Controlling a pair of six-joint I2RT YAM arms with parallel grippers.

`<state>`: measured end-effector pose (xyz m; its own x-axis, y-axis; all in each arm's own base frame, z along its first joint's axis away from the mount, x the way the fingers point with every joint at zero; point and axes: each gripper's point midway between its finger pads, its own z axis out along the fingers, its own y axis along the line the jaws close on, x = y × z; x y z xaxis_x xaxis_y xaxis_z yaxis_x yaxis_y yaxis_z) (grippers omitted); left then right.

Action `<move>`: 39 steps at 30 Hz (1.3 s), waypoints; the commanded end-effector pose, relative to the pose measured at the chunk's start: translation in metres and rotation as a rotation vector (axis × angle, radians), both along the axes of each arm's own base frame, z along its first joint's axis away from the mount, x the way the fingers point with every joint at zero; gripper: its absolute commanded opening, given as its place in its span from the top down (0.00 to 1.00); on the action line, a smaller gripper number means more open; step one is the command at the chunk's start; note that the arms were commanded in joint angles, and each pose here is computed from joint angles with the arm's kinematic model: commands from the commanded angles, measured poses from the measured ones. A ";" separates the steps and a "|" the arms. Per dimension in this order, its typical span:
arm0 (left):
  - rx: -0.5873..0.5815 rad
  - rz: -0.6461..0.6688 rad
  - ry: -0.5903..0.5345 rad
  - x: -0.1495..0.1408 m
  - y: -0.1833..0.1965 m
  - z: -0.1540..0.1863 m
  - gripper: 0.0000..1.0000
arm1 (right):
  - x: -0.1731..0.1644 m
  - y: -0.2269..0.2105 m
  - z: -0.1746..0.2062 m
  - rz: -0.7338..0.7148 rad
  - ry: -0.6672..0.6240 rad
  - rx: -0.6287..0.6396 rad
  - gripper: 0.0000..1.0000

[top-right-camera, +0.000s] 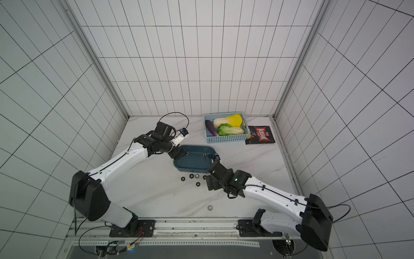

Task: Put the nuts on the desktop into the storage box
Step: Pick up the nut from the center of the board.

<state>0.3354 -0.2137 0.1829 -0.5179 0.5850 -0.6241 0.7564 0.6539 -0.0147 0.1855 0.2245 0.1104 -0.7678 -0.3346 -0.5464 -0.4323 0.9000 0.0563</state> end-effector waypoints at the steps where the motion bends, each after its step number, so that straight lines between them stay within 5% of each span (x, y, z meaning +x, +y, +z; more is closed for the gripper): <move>1: -0.065 -0.012 0.053 -0.021 0.010 0.007 0.02 | 0.000 -0.001 -0.022 -0.018 0.077 0.001 0.07; 12: -0.145 0.018 0.103 -0.064 0.053 0.006 0.02 | 0.004 0.020 -0.059 0.006 0.213 -0.013 0.19; 32: -0.144 0.025 0.111 -0.071 0.062 -0.001 0.02 | 0.005 0.034 -0.085 0.003 0.292 -0.106 0.58; 39: -0.140 0.025 0.114 -0.072 0.063 -0.002 0.02 | -0.004 0.028 -0.085 -0.017 0.321 -0.200 0.59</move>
<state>0.2673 -0.1507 0.1779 -0.6215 0.4777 -0.6209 0.7136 0.6722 -0.1972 0.1848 0.2592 0.0229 -0.8851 -0.3980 -0.2413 -0.4220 0.9049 0.0553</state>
